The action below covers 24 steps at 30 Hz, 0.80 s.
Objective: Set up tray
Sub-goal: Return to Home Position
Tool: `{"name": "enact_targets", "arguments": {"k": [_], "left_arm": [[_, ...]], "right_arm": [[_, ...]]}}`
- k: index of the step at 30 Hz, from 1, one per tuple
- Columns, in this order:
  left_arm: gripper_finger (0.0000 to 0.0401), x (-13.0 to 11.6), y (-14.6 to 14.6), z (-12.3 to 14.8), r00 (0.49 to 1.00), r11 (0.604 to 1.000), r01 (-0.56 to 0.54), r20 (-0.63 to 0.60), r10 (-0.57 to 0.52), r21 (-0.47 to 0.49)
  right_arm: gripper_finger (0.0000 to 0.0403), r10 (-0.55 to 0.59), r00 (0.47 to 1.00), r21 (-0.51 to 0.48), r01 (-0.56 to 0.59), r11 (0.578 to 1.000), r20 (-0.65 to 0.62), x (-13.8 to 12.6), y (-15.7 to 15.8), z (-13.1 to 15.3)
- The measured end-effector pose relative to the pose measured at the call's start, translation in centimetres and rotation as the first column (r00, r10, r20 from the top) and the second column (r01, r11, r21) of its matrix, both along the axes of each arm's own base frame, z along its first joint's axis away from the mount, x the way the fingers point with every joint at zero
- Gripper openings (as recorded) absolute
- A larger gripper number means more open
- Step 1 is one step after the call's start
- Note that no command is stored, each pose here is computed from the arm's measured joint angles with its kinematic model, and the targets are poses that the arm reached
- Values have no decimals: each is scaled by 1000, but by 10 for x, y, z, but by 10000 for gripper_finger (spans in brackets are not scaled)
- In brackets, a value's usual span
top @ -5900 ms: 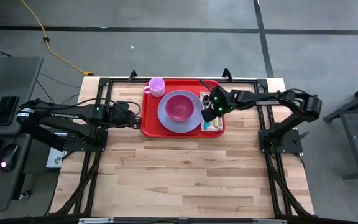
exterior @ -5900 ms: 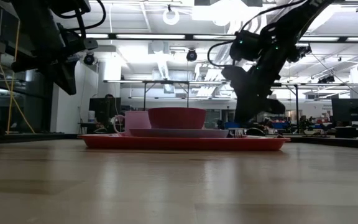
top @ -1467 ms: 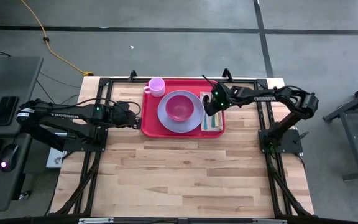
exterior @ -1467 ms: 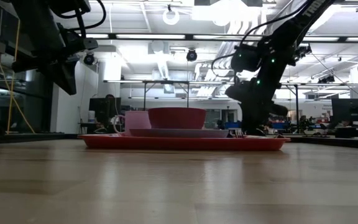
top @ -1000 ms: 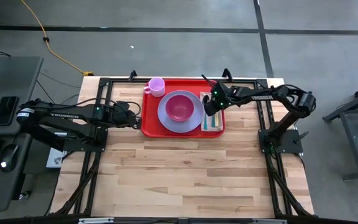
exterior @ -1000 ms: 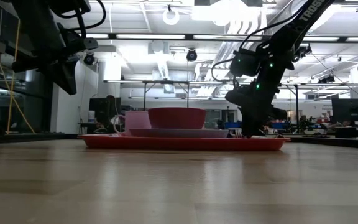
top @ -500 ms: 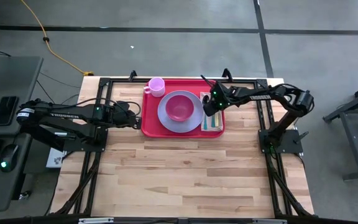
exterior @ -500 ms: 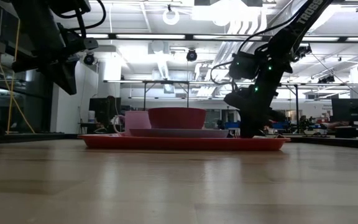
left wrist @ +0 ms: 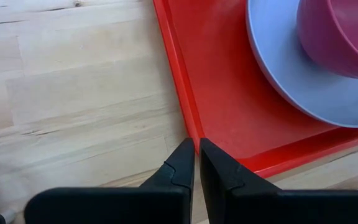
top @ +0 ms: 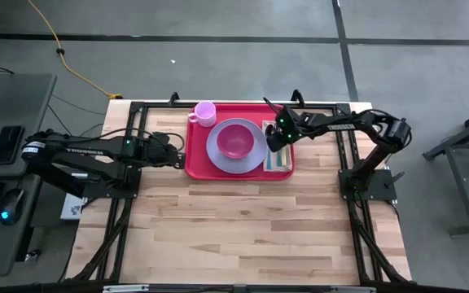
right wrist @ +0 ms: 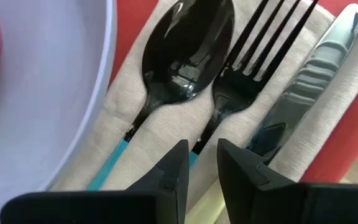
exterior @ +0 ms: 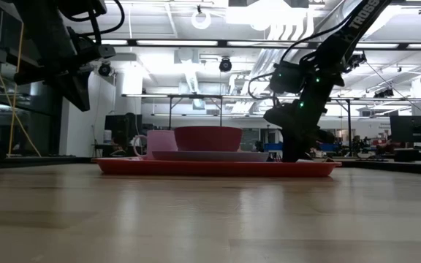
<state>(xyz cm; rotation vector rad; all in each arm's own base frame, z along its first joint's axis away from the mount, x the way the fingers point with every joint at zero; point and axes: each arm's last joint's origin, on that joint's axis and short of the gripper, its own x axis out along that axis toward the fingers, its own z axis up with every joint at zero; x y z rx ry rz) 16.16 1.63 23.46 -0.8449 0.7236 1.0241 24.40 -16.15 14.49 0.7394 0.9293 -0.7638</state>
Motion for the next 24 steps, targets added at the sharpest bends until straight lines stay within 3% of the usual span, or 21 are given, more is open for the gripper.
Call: {"name": "enact_targets", "arguments": {"k": [9, 15, 24], "left_arm": [[56, 0, 0, 0, 1000, 1000, -2, 3, 2, -1], [56, 1, 0, 0, 1000, 1000, 1, 5, -1, 4], [56, -17, 2, 17, 997, 990, 41, 65, -50, 136]], "right_arm": [[66, -3, 998, 30, 1, 1000, 60, -7, -8, 10], [66, 0, 992, -18, 2, 1000, 128, -13, -4, 35], [53, 25, 985, -152, 1, 988, 168, -43, 16, 88]]}}
